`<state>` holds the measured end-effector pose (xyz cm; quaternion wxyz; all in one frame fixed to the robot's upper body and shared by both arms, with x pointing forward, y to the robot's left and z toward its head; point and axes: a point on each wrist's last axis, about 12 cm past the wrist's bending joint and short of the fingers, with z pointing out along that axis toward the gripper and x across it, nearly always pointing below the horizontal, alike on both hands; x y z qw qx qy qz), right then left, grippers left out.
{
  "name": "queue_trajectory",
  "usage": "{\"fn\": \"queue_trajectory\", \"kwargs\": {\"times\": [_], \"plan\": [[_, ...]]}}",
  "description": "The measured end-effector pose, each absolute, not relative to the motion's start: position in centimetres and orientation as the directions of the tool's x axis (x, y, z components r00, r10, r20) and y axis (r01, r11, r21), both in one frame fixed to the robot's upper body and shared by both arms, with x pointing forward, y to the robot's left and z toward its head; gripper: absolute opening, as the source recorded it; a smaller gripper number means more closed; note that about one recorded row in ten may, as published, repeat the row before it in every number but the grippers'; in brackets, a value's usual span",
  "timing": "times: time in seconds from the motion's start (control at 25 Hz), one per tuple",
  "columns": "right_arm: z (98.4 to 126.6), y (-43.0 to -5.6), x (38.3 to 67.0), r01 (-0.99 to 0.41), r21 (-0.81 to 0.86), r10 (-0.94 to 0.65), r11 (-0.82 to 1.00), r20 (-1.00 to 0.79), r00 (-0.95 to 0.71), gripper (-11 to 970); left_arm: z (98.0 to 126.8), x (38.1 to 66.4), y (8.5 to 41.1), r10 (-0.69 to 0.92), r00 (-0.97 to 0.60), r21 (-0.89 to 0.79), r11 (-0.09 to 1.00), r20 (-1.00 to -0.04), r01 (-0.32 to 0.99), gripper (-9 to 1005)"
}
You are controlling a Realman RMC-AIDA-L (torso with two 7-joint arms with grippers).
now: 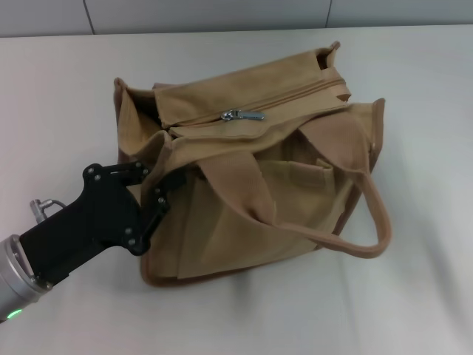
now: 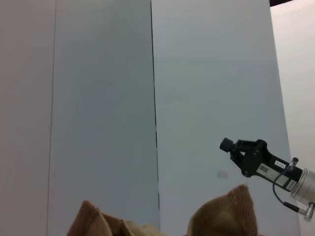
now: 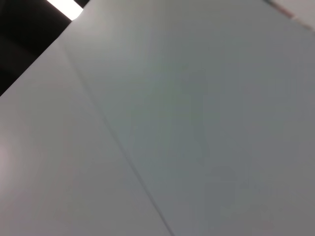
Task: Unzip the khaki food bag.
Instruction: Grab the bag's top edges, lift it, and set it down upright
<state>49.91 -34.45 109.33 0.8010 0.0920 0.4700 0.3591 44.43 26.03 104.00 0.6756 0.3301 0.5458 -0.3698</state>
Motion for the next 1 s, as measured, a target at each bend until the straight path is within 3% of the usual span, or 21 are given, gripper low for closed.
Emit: {"fn": "queue_trajectory", "kwargs": {"times": [0.24,0.48,0.64,1.0], "plan": [[109.2,-34.7,49.8,-0.478,0.507,0.677,0.717,-0.668,0.308,23,104.2,44.8,25.9,-0.141,0.139,0.051,0.498,-0.980,0.866,87],[109.4,-34.7,49.8,-0.480,0.492,0.667,0.726,-0.673,0.319,6,104.5,45.2,25.8,-0.141,0.153,0.066,0.487,-0.978,0.871,87],[109.9,-34.3,49.4,-0.489,0.381,0.587,0.785,-0.709,0.391,15,105.5,46.0,25.7,-0.142,0.206,0.118,0.466,-0.968,0.877,87],[110.2,-34.2,48.3,-0.496,0.235,0.482,0.836,-0.745,0.461,34,109.1,49.9,24.1,-0.160,0.326,0.252,0.364,-0.932,0.897,87]]}}
